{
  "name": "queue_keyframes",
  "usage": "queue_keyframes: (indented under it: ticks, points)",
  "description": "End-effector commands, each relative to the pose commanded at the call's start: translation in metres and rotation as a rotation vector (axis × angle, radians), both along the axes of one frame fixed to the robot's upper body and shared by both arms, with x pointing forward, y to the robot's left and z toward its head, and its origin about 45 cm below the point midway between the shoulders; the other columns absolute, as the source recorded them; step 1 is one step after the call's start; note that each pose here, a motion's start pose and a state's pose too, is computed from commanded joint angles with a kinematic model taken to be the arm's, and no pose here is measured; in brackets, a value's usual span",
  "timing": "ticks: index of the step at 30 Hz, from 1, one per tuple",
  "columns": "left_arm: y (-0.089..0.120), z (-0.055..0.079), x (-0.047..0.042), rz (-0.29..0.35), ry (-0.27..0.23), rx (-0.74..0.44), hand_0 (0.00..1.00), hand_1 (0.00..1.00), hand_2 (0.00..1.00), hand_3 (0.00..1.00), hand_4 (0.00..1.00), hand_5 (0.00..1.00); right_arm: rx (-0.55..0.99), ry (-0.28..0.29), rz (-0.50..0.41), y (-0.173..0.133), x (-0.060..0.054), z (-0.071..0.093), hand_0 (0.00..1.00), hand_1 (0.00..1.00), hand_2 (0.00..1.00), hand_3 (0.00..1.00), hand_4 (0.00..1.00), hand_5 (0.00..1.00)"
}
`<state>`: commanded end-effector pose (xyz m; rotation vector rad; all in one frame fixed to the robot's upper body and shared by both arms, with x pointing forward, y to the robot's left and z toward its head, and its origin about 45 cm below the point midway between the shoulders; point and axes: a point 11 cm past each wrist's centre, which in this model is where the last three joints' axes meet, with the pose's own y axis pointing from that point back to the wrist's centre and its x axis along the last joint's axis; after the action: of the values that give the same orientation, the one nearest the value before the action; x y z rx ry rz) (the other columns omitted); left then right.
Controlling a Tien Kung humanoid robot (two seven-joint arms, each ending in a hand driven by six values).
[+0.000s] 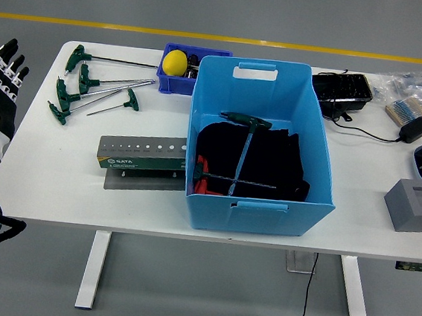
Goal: Lift tool from toolbox,place it in box,lift tool from toolbox,place it in box
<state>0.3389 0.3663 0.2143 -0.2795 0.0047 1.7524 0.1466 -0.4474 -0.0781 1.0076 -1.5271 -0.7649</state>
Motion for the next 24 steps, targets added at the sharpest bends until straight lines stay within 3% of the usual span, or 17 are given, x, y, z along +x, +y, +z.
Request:
queue_keyframes:
  ticks: [9, 10, 15, 16, 21, 22, 24]
  points:
    - [0.001, 0.004, 0.0015, 0.010, -0.018, 0.003, 0.962, 0.998, 0.998, 0.974, 0.998, 0.998, 0.002, 0.003, 0.002, 0.001, -0.001, -0.001, 0.635, 0.621, 0.687, 0.560, 0.805, 0.668]
    - [0.001, 0.004, 0.0013, 0.020, -0.016, 0.002, 0.817, 0.855, 0.960, 0.871, 0.998, 0.931, 0.002, 0.004, 0.002, 0.001, -0.001, -0.001, 0.635, 0.621, 0.687, 0.560, 0.805, 0.668]
    - [0.006, 0.000, -0.0010, 0.093, -0.012, -0.030, 0.817, 0.855, 0.960, 0.871, 0.998, 0.931, 0.002, 0.005, 0.000, 0.000, -0.002, -0.001, 0.635, 0.621, 0.687, 0.560, 0.805, 0.668]
    - [0.007, 0.000, -0.0013, 0.103, -0.014, -0.043, 0.704, 0.730, 0.813, 0.764, 0.998, 0.806, 0.002, 0.004, -0.003, 0.001, -0.002, -0.001, 0.635, 0.621, 0.687, 0.560, 0.805, 0.668]
    - [0.010, 0.001, -0.0031, 0.121, -0.034, -0.059, 0.704, 0.730, 0.813, 0.764, 0.998, 0.806, 0.002, 0.006, 0.000, 0.000, -0.003, -0.001, 0.635, 0.621, 0.687, 0.560, 0.805, 0.668]
    - [0.011, 0.000, -0.0037, 0.130, -0.035, -0.060, 0.856, 0.868, 0.928, 0.782, 0.998, 0.794, 0.002, 0.006, 0.000, 0.000, -0.003, -0.001, 0.634, 0.621, 0.687, 0.560, 0.806, 0.669]
    - [0.011, -0.002, -0.0029, 0.137, -0.026, -0.059, 0.856, 0.868, 0.928, 0.782, 0.998, 0.794, 0.002, 0.005, -0.007, 0.000, -0.006, -0.002, 0.634, 0.621, 0.687, 0.560, 0.806, 0.669]
